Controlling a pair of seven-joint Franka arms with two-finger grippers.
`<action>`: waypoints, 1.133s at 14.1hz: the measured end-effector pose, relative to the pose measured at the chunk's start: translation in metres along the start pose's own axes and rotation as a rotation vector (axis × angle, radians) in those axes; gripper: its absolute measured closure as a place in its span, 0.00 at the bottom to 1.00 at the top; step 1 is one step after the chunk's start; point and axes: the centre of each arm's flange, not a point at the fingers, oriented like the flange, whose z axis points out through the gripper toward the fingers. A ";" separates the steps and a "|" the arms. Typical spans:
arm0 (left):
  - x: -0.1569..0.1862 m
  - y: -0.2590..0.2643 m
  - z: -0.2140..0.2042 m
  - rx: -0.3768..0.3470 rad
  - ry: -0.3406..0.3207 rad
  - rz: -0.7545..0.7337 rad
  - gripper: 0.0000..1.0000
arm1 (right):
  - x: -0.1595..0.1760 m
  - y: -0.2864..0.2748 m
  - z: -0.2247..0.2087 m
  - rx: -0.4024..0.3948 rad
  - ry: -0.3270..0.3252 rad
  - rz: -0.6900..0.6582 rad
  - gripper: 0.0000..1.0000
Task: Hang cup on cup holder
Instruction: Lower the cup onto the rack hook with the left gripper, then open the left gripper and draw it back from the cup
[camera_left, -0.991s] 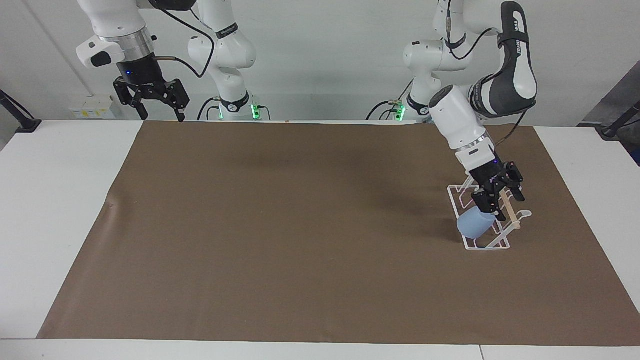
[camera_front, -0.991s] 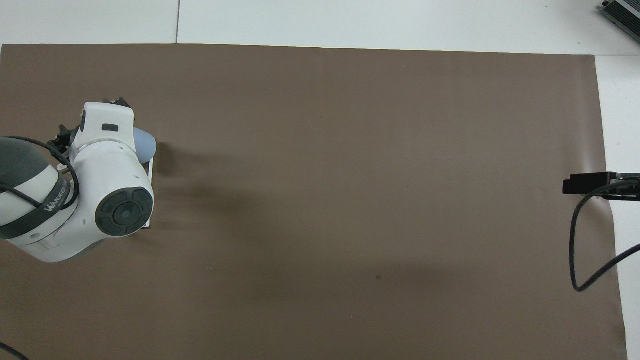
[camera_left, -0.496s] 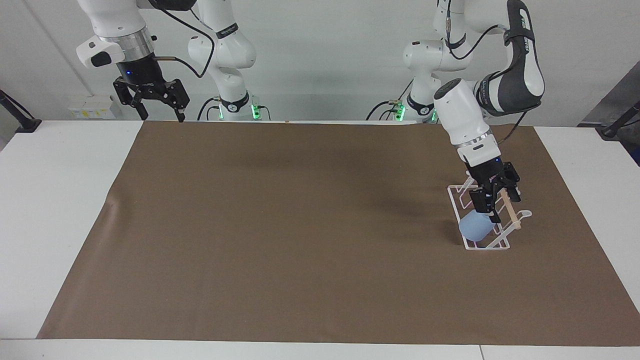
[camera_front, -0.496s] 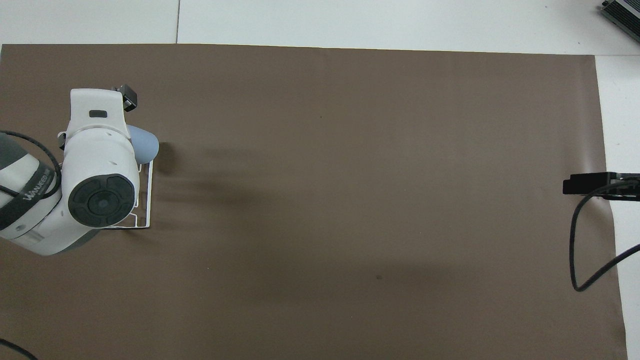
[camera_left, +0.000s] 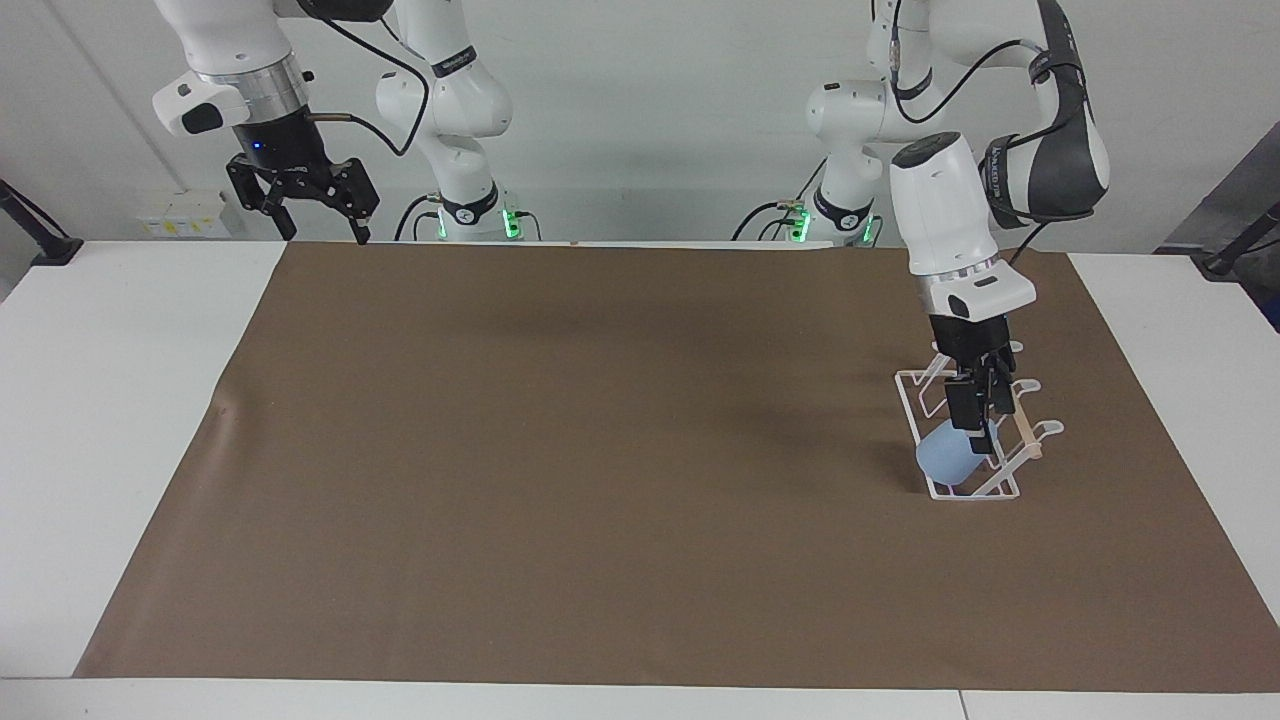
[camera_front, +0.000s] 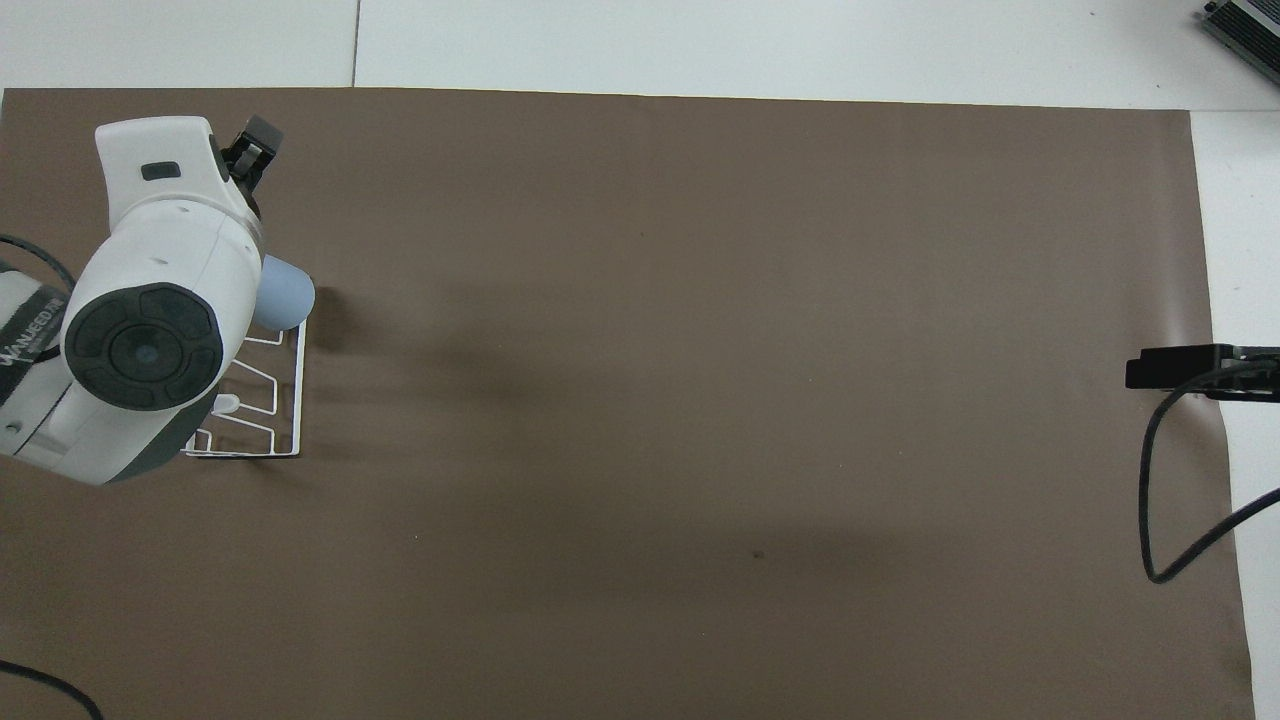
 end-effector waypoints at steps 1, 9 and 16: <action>0.003 0.005 -0.006 -0.004 -0.014 -0.028 0.00 | 0.000 0.000 0.000 0.000 0.000 0.000 0.00; 0.048 0.007 -0.058 0.036 -0.263 0.038 0.00 | 0.000 0.000 0.000 0.000 0.000 0.000 0.00; 0.082 -0.024 -0.071 0.082 -0.544 0.525 0.00 | 0.000 0.000 0.000 0.000 0.000 0.000 0.00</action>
